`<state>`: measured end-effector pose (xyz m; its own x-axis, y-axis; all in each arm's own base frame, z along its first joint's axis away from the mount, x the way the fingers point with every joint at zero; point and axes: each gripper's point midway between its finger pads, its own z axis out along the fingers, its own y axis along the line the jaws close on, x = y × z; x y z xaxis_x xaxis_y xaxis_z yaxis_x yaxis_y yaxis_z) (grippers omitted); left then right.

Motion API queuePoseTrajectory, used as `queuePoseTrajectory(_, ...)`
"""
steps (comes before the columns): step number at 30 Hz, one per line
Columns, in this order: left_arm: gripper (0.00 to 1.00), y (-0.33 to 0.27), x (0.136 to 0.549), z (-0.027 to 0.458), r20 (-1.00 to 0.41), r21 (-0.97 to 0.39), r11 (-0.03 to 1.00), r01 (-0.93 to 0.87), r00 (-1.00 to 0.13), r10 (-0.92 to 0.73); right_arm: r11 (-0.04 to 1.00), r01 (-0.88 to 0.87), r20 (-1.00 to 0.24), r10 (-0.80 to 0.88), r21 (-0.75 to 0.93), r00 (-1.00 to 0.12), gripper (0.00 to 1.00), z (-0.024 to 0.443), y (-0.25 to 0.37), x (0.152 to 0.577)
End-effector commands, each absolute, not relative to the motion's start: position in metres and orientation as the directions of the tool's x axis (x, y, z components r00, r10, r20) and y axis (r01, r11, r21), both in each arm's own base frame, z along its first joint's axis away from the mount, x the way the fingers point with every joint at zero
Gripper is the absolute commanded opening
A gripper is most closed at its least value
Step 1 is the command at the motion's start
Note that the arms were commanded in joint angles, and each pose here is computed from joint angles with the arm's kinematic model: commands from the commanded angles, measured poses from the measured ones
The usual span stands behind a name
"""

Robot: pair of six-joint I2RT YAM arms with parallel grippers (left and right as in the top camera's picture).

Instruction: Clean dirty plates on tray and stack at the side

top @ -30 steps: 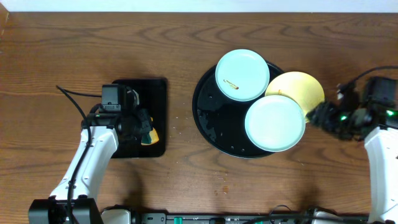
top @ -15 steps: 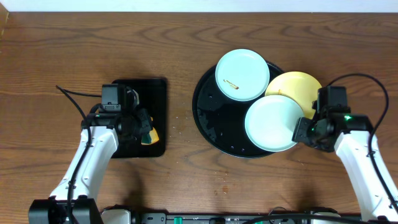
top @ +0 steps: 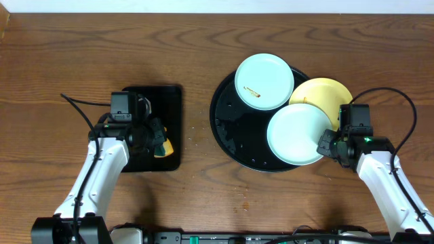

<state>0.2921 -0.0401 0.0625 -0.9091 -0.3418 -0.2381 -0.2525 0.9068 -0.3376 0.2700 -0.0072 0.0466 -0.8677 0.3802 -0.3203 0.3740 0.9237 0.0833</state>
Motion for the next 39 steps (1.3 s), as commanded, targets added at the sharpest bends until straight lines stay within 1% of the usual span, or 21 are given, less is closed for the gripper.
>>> queuePoseTrajectory(1, 0.08, -0.038, 0.293, 0.067, -0.257, -0.337, 0.908, -0.250, -0.903, -0.344, 0.928, 0.359, -0.339, 0.372, 0.104, -0.864, 0.01, 0.053, -0.002, 0.277)
queuePoseTrajectory(4, 0.08, -0.038, 0.293, 0.067, -0.259, -0.334, 0.910, -0.244, -0.905, -0.337, 0.943, 0.272, -0.380, 0.328, 0.194, -0.865, 0.01, 0.082, 0.014, 0.295)
queuePoseTrajectory(7, 0.08, -0.038, 0.293, 0.067, -0.260, -0.332, 0.913, -0.238, -0.907, -0.332, 0.936, 0.197, -0.442, 0.314, 0.292, -0.840, 0.01, 0.133, 0.030, 0.312)
queuePoseTrajectory(8, 0.08, -0.038, 0.292, 0.067, -0.258, -0.332, 0.913, -0.239, -0.907, -0.332, 0.936, 0.178, -0.487, 0.313, 0.304, -0.815, 0.01, 0.160, 0.031, 0.319)
queuePoseTrajectory(10, 0.08, -0.038, 0.292, 0.067, -0.258, -0.332, 0.913, -0.239, -0.908, -0.331, 0.947, 0.169, -0.565, 0.300, 0.273, -0.768, 0.01, 0.193, 0.022, 0.327)
queuePoseTrajectory(12, 0.08, -0.038, 0.292, 0.067, -0.258, -0.332, 0.913, -0.239, -0.908, -0.331, 0.958, 0.199, -0.637, 0.287, 0.208, -0.716, 0.01, 0.215, 0.005, 0.334)
queuePoseTrajectory(15, 0.08, -0.038, 0.292, 0.067, -0.258, -0.332, 0.913, -0.239, -0.907, -0.332, 0.935, 0.343, -0.728, 0.300, 0.095, -0.617, 0.01, 0.236, -0.038, 0.341)
queuePoseTrajectory(17, 0.08, -0.038, 0.292, 0.067, -0.258, -0.332, 0.913, -0.239, -0.908, -0.331, 0.903, 0.426, -0.759, 0.319, 0.062, -0.567, 0.01, 0.242, -0.064, 0.344)
queuePoseTrajectory(20, 0.08, -0.038, 0.292, 0.067, -0.260, -0.330, 0.915, -0.233, -0.909, -0.325, 0.855, 0.513, -0.784, 0.371, 0.079, -0.498, 0.01, 0.245, -0.096, 0.352)
queuePoseTrajectory(23, 0.08, -0.038, 0.292, 0.067, -0.267, -0.324, 0.922, -0.211, -0.915, -0.303, 0.783, 0.612, -0.798, 0.440, 0.116, -0.411, 0.01, 0.244, -0.139, 0.357)
queuePoseTrajectory(25, 0.08, -0.038, 0.292, 0.067, -0.272, -0.320, 0.927, -0.197, -0.918, -0.289, 0.736, 0.667, -0.800, 0.468, 0.117, -0.376, 0.01, 0.239, -0.168, 0.354)
queuePoseTrajectory(28, 0.08, -0.038, 0.292, 0.066, -0.274, -0.318, 0.929, -0.192, -0.919, -0.283, 0.671, 0.734, -0.781, 0.512, 0.103, -0.357, 0.01, 0.222, -0.204, 0.346)
queuePoseTrajectory(33, 0.08, -0.038, 0.292, 0.066, -0.274, -0.318, 0.929, -0.191, -0.919, -0.283, 0.573, 0.818, -0.704, 0.602, 0.052, -0.377, 0.01, 0.166, -0.252, 0.333)
queuePoseTrajectory(35, 0.08, -0.038, 0.292, 0.067, -0.274, -0.318, 0.929, -0.191, -0.919, -0.283, 0.574, 0.818, -0.670, 0.626, 0.049, -0.399, 0.01, 0.143, -0.261, 0.335)
queuePoseTrajectory(37, 0.08, -0.038, 0.291, 0.066, -0.271, -0.317, 0.929, -0.192, -0.920, -0.283, 0.622, 0.780, -0.642, 0.624, 0.063, -0.445, 0.01, 0.123, -0.263, 0.345)
queuePoseTrajectory(38, 0.08, -0.039, 0.291, 0.066, -0.271, -0.317, 0.929, -0.192, -0.920, -0.283, 0.631, 0.771, -0.634, 0.630, 0.083, -0.448, 0.06, 0.117, -0.262, 0.349)
queuePoseTrajectory(39, 0.08, -0.039, 0.291, 0.066, -0.271, -0.317, 0.929, -0.192, -0.920, -0.283, 0.653, 0.748, -0.628, 0.632, 0.117, -0.453, 0.15, 0.113, -0.258, 0.358)
